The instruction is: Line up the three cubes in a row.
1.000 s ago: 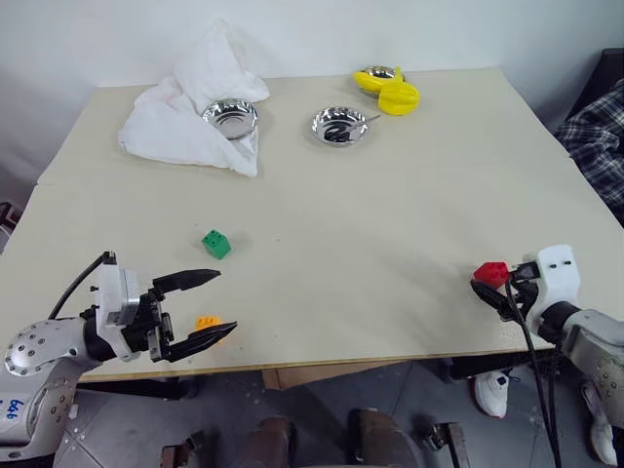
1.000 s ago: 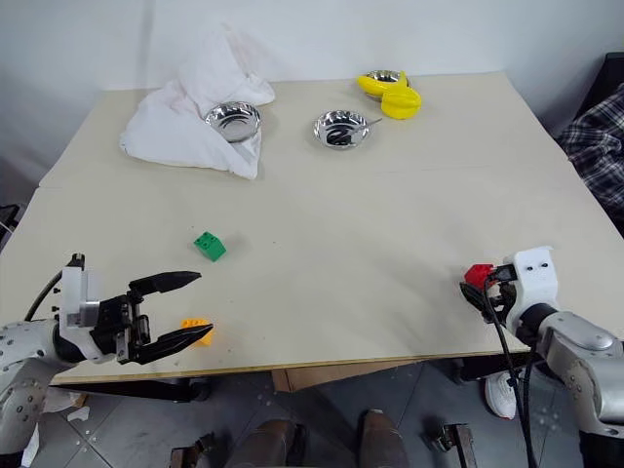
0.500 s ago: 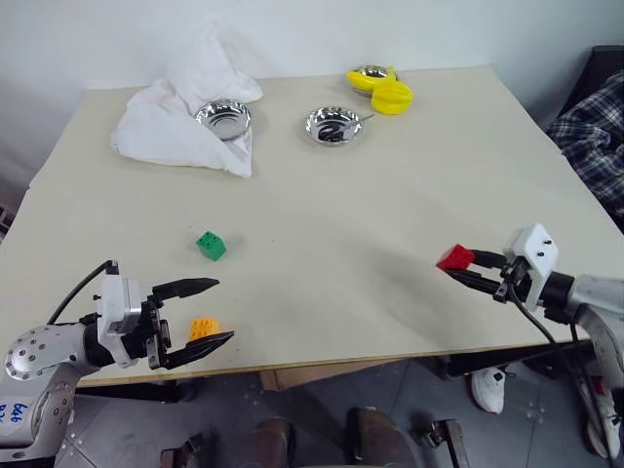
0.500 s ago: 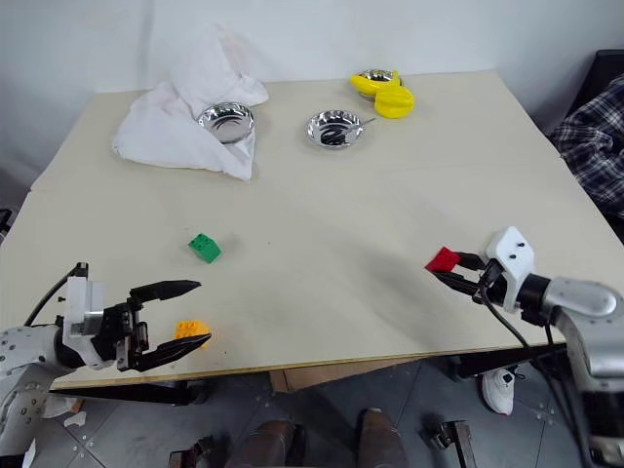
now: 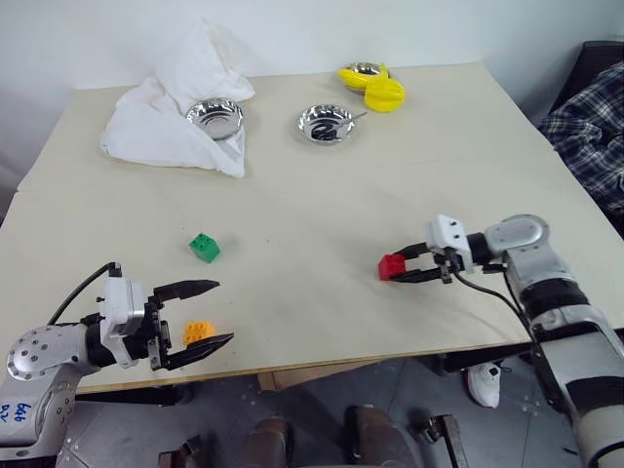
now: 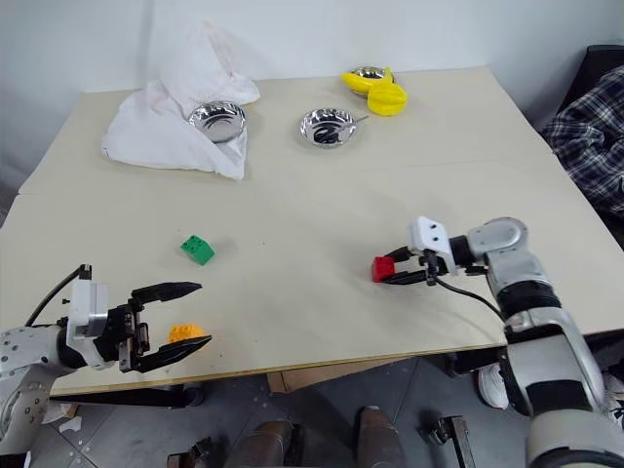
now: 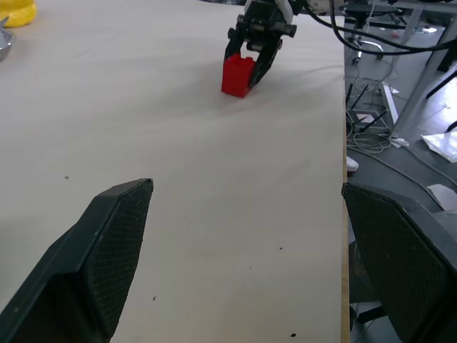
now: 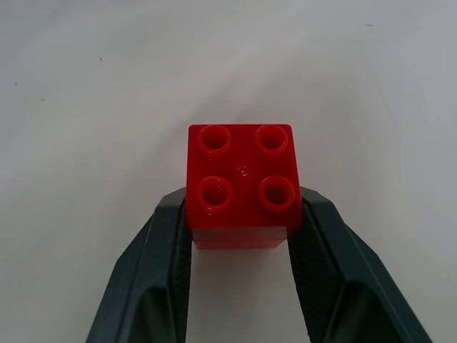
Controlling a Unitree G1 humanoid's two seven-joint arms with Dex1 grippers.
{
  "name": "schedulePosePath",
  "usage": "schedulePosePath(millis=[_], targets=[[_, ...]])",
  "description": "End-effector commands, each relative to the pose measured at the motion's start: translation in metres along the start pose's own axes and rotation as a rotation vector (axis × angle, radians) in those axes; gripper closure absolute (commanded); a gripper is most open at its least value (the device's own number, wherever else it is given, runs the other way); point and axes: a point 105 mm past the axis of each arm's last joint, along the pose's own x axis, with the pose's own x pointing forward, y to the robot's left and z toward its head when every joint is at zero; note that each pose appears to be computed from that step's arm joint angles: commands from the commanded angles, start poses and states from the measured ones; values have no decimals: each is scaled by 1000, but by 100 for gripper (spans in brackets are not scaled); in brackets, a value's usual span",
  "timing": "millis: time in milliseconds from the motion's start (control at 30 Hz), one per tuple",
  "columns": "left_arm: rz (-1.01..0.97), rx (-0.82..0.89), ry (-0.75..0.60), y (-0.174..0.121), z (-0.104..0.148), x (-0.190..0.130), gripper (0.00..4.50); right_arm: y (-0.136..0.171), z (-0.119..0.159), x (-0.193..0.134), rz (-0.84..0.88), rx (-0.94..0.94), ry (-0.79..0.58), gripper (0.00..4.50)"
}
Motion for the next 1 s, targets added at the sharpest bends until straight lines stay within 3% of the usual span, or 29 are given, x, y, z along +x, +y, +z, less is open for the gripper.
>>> schedulePosePath(millis=[33,567,867,1000], targets=[[10,38,-10,-3,9,-1,0,8,1,8,104,-22,6,301],[37,48,-2,2,10,-6,0,13,1,19,146,-55,3,301],[50,58,-4,7,9,-6,0,4,13,0,80,-92,-28,10],[128,51,1,11,3,-17,0,1,19,-24,-5,-137,-66,4]])
